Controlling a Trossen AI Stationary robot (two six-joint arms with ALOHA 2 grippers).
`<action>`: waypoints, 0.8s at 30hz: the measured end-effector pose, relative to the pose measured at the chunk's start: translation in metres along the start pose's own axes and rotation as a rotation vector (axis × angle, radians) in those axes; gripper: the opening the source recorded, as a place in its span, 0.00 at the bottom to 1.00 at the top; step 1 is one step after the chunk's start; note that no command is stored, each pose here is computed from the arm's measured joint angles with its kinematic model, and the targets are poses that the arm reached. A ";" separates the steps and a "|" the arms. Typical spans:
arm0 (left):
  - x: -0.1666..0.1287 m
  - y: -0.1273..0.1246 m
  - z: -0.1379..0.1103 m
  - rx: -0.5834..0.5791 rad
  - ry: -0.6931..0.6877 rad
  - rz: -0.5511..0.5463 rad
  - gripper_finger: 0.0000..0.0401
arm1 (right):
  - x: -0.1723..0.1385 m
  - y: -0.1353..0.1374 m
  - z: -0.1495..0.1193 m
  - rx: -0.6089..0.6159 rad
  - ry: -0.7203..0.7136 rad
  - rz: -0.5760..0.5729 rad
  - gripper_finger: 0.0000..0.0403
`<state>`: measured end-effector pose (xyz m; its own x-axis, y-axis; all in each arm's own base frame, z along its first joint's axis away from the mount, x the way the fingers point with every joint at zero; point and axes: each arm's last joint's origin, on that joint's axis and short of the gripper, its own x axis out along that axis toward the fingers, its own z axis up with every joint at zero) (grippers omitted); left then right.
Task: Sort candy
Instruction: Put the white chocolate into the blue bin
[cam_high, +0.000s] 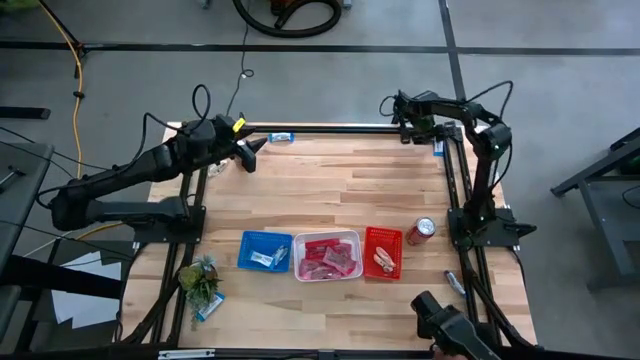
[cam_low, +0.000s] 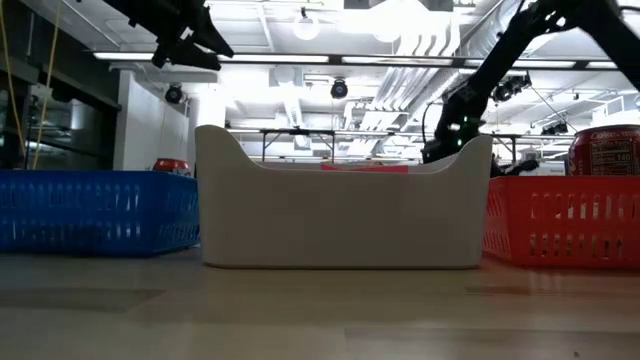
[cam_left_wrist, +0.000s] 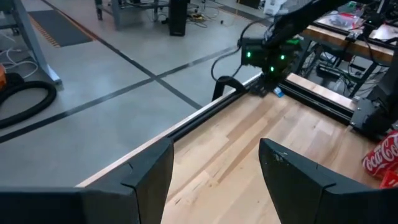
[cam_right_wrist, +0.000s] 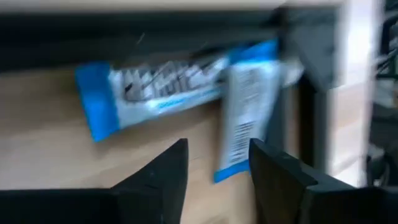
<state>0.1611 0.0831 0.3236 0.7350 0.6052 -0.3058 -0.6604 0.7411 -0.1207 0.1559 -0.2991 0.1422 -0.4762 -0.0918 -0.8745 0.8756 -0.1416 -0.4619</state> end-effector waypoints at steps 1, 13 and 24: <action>0.000 0.001 0.000 -0.002 0.001 -0.001 0.56 | 0.006 0.003 0.000 -0.003 0.026 0.000 0.39; 0.001 0.005 -0.002 -0.006 0.031 -0.016 0.56 | 0.010 0.012 -0.011 0.027 -0.068 -0.198 0.30; 0.001 0.006 -0.005 0.001 0.064 -0.009 0.56 | 0.016 0.019 -0.019 -0.204 0.046 -0.182 0.02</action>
<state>0.1574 0.0864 0.3183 0.7297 0.5788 -0.3641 -0.6537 0.7468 -0.1228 0.1663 -0.2842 0.1169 -0.6268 -0.0373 -0.7783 0.7767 0.0499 -0.6279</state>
